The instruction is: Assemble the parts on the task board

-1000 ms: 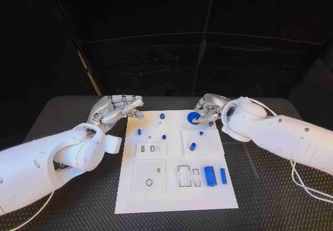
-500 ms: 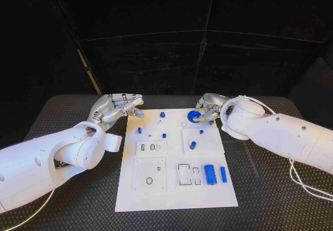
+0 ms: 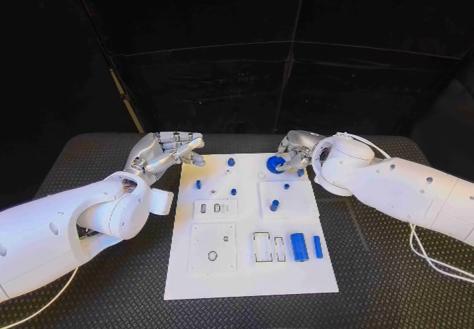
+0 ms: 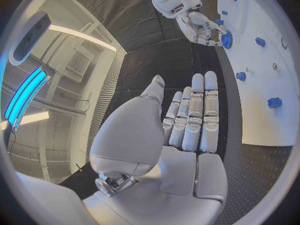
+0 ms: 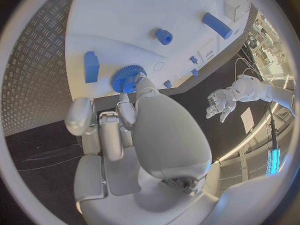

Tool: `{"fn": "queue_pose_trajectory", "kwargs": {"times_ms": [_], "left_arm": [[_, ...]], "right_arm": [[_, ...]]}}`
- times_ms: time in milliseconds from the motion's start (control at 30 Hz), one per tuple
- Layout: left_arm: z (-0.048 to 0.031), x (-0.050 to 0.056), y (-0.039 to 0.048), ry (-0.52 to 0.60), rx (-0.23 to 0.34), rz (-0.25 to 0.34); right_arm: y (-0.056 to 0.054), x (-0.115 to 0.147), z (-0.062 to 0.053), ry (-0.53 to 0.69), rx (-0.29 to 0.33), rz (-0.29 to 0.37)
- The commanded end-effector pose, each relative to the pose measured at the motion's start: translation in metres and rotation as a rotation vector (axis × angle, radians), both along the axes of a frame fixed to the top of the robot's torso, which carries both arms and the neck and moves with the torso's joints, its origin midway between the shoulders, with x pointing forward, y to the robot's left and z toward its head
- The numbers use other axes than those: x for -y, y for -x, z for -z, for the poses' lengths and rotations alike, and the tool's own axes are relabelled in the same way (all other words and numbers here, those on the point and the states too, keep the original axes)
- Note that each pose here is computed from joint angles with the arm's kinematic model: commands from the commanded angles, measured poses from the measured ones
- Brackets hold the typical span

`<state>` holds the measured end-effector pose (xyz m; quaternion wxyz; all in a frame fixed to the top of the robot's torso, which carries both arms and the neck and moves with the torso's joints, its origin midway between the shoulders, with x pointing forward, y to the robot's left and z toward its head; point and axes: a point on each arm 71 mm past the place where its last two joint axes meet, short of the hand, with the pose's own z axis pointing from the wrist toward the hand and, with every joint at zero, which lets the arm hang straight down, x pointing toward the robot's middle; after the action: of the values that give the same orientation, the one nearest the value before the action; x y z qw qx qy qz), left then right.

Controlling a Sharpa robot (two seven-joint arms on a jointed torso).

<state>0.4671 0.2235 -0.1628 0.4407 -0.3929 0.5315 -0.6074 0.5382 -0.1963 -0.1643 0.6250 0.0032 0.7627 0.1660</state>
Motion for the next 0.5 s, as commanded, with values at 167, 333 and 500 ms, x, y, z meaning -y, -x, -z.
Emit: {"fn": "queue_pose_trajectory", "kwargs": {"times_ms": [167, 333, 500], "left_arm": [[-0.0016, 0.002, 0.0004, 0.003, 0.007, 0.015], [-0.0017, 0.002, 0.0006, 0.004, 0.007, 0.016], [-0.0017, 0.002, 0.0006, 0.004, 0.007, 0.016]], "right_arm": [[0.003, -0.009, -0.006, 0.015, 0.114, -0.016], [0.008, -0.015, -0.016, -0.026, 0.225, -0.029], [0.016, -0.026, -0.024, -0.055, 0.277, -0.060]]}}
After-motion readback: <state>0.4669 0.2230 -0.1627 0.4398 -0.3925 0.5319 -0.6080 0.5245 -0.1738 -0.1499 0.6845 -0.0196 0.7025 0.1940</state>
